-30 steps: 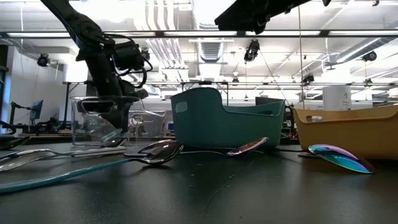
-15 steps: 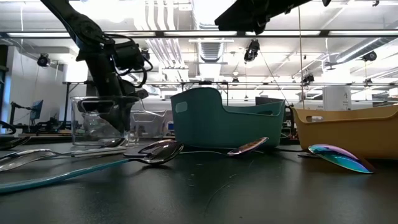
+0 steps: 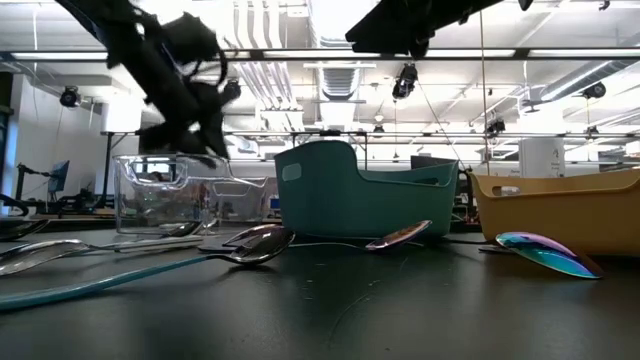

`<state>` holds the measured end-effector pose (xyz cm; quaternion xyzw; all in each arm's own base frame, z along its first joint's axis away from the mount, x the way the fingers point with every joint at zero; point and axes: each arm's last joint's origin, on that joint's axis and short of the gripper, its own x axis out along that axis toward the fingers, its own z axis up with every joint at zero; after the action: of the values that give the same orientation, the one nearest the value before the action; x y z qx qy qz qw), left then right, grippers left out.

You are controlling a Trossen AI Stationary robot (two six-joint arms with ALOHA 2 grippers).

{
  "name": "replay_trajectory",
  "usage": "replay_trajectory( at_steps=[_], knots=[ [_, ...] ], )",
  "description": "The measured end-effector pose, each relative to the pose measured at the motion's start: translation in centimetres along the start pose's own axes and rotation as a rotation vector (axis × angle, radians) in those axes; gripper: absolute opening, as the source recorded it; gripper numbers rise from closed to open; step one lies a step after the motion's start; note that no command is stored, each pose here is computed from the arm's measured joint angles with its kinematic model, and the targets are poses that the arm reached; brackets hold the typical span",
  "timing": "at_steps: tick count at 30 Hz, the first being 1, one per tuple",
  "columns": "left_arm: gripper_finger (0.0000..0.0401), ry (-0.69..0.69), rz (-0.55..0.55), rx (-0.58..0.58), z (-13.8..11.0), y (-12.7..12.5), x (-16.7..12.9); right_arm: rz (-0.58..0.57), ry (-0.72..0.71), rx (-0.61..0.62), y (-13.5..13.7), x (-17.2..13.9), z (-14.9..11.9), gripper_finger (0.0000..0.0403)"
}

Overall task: Sort silverware by color (type)
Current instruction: Put the purple spoon into the green bin

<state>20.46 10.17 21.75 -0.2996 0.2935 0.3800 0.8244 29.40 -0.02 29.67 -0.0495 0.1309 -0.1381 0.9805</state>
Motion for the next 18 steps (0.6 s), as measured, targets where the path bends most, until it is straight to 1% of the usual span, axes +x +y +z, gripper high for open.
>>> replay_trajectory(
  at_steps=[3,8,10,14,18],
  knots=[
    [0.0124,-0.045,-0.066,0.051,-0.8,-1.9,-1.5,0.002,0.008,0.045,0.0,0.0,-0.1,0.0192],
    [0.0123,-0.083,-0.155,0.101,-3.1,-4.8,-3.9,0.023,0.053,0.149,0.4,-0.1,-0.5,0.0192],
    [0.0123,-0.085,-0.207,0.133,-4.3,-6.0,-4.9,0.07,0.08,0.189,0.8,-0.2,-0.7,0.0192],
    [0.0123,-0.094,-0.27,0.217,-6.5,-7.6,-6.5,0.201,0.122,0.234,2.3,-0.5,-1.0,0.0192],
    [0.0123,-0.109,-0.309,0.32,-8.4,-8.8,-7.7,0.249,0.127,0.268,3.6,-0.7,-0.9,0.0192]
  ],
)
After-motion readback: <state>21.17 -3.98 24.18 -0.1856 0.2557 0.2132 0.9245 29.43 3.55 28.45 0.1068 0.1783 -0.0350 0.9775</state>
